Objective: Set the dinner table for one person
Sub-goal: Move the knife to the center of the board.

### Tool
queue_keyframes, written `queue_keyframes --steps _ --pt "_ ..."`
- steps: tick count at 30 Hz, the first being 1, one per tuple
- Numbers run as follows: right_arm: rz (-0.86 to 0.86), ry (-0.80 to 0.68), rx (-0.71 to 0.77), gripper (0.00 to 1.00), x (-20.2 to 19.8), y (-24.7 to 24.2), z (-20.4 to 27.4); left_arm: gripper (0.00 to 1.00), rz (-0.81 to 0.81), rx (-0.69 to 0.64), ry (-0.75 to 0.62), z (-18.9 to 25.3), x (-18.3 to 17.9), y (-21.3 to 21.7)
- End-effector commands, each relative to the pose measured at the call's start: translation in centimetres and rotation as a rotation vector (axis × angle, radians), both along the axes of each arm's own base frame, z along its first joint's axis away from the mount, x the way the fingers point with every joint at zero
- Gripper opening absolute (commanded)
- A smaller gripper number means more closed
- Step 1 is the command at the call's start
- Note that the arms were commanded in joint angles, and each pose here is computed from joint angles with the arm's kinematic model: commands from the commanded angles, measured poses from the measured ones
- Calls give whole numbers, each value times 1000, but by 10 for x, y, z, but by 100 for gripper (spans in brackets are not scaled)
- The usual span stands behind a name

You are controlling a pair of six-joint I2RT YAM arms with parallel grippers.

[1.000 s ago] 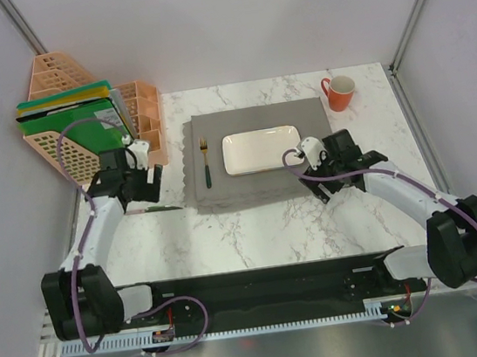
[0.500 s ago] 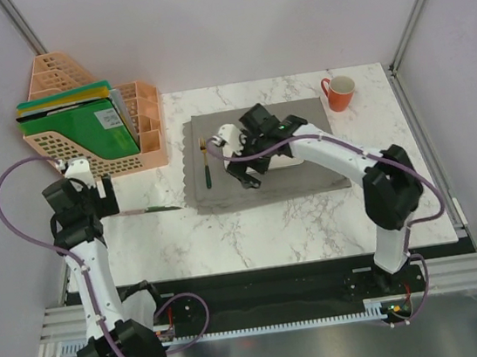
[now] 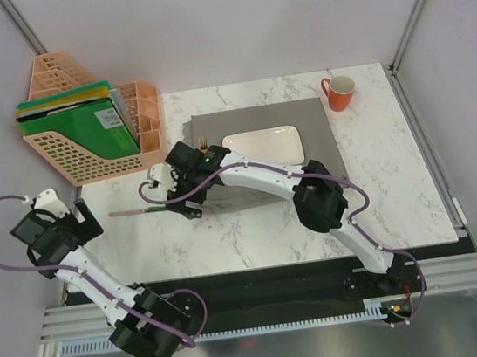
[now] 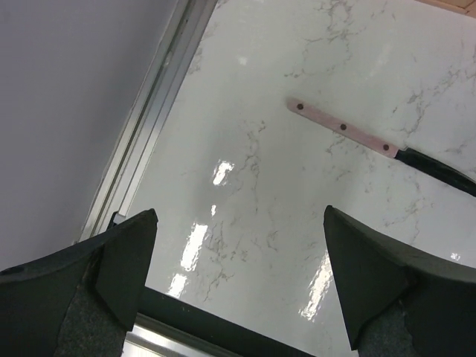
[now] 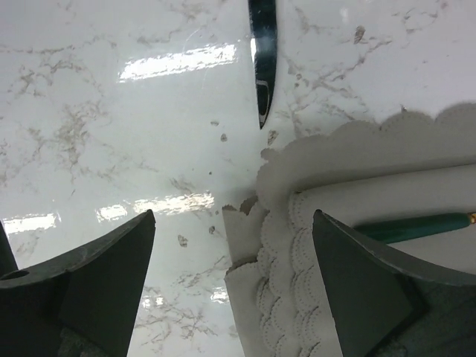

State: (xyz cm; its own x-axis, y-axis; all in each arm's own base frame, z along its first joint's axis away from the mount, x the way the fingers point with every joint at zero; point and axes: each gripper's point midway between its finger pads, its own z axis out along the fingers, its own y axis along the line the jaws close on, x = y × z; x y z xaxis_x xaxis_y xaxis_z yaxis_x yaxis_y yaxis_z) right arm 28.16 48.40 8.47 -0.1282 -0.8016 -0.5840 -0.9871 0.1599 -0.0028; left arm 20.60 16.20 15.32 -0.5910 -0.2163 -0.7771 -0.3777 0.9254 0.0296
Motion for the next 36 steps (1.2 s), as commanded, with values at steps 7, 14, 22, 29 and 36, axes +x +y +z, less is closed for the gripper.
queue_keyframes --steps 7,14,22,29,36 --pt "-8 -27 152 91 3 48 15 100 -58 -49 -93 19 -12 2" --pt "12 -42 209 91 -2 74 18 100 -25 -3 -72 17 -28 15" --pt "7 -72 241 91 6 94 4 100 18 -34 -99 25 -50 37" --pt "-10 -103 233 89 17 99 -28 100 19 -19 -93 23 -59 39" --pt "-56 -124 242 75 28 105 -57 100 -1 11 -88 22 -62 33"
